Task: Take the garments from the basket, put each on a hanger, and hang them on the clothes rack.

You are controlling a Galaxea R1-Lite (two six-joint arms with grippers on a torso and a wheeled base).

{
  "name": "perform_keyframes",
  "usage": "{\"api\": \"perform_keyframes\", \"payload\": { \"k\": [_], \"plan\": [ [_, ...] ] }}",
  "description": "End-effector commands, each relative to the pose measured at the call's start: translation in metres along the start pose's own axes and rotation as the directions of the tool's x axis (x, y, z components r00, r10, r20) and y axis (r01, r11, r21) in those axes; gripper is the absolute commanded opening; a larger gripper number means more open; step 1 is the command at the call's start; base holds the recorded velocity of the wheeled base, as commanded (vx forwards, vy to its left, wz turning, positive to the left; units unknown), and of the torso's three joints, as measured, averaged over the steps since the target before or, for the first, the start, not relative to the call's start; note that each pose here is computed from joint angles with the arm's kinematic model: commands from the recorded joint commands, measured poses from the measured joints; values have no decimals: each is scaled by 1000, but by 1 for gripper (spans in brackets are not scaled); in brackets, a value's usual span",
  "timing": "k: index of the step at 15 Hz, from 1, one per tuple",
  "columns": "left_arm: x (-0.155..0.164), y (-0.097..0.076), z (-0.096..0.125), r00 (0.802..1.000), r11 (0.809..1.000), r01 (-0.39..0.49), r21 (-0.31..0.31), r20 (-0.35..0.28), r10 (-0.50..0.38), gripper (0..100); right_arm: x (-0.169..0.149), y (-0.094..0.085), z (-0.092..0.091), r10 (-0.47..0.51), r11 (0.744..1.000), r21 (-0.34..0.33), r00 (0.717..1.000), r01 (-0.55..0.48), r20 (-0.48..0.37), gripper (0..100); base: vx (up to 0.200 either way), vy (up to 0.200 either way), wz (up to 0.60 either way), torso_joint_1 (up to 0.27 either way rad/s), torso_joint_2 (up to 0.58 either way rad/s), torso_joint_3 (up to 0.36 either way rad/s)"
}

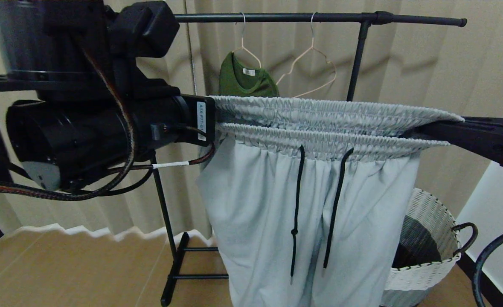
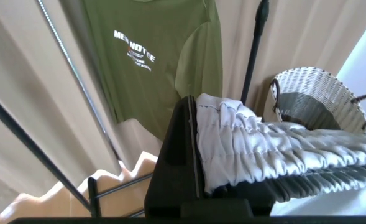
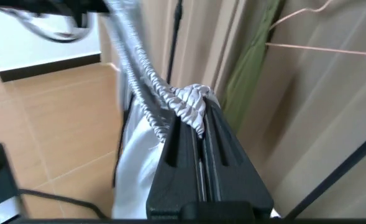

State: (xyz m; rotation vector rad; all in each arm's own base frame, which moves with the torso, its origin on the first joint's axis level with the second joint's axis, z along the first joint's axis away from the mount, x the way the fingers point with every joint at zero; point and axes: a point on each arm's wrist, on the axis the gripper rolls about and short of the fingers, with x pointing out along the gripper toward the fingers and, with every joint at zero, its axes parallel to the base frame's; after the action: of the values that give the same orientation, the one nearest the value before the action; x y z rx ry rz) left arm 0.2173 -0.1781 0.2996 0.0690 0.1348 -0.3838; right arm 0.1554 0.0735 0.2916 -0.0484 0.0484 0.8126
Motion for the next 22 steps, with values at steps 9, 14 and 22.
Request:
{"api": "perform_keyframes", "payload": {
  "k": [9,14,22],
  "plan": [
    [-16,-4,-3,1000,1000,30,4,-1,-30,0,7,-13,-7,-51,998,19,998,52,-39,0,0,0,0,0,0,0],
    [-14,-3,-5,1000,1000,16,5,-4,-16,0,5,-12,-15,-48,998,27,997,50,-54,100,0,0,0,0,0,0],
    [-3,27,-16,989,990,-138,8,-48,138,0,-9,-1,-20,9,999,31,999,-8,-42,100,0,0,0,0,0,0]
  ]
}}
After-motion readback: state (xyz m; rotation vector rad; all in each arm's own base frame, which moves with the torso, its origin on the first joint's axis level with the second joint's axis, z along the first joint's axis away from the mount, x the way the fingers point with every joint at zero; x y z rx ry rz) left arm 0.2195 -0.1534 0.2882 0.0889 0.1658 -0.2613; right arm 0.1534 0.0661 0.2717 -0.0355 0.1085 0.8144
